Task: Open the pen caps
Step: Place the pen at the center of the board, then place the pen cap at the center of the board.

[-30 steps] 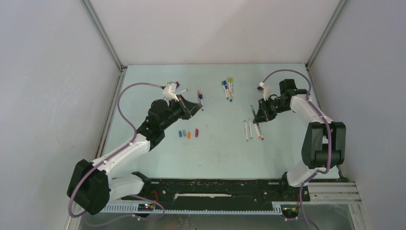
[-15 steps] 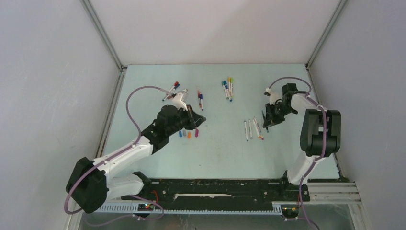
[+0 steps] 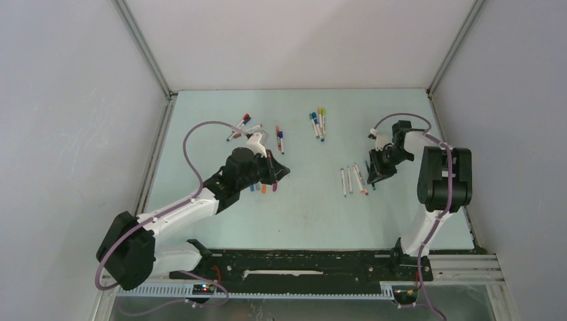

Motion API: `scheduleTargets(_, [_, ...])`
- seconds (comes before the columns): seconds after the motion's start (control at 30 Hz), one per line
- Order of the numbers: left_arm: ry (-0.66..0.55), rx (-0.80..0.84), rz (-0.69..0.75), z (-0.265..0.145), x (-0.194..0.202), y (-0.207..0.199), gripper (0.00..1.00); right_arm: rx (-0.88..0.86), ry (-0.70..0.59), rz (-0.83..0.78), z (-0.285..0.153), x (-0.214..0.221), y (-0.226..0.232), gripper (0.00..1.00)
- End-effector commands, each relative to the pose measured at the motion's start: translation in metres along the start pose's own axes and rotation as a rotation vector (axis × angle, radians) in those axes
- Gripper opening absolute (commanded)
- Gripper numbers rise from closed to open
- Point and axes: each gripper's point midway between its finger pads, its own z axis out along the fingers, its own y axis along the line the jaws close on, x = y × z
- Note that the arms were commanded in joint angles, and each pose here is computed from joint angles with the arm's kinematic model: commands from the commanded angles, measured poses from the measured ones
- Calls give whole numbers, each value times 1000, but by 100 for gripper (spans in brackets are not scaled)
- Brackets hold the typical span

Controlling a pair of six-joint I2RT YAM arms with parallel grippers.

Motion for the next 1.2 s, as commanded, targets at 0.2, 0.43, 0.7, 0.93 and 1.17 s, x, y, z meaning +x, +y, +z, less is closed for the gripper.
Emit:
scheduleTargets(0.2, [37,-29,59,6,12,4,3,4,-19,3,-8,-8,0,26])
scheduleTargets(0.43, [78,-65,94,11,21,7,4,-28,-62,-8,-19,-15,5,27])
scheduleTargets(0.7, [175,-155,131,22,39,19,4,-78,-128,-35,-35,-24,14,27])
scheduleTargets(0.93, [264,-246,162,35,53,32,6,-99,-157,-52,-42,-28,18,27])
scheduleTargets(1.17, [336,-340,190,43,62,45,9,-110,-169,-62,-45,-29,21,27])
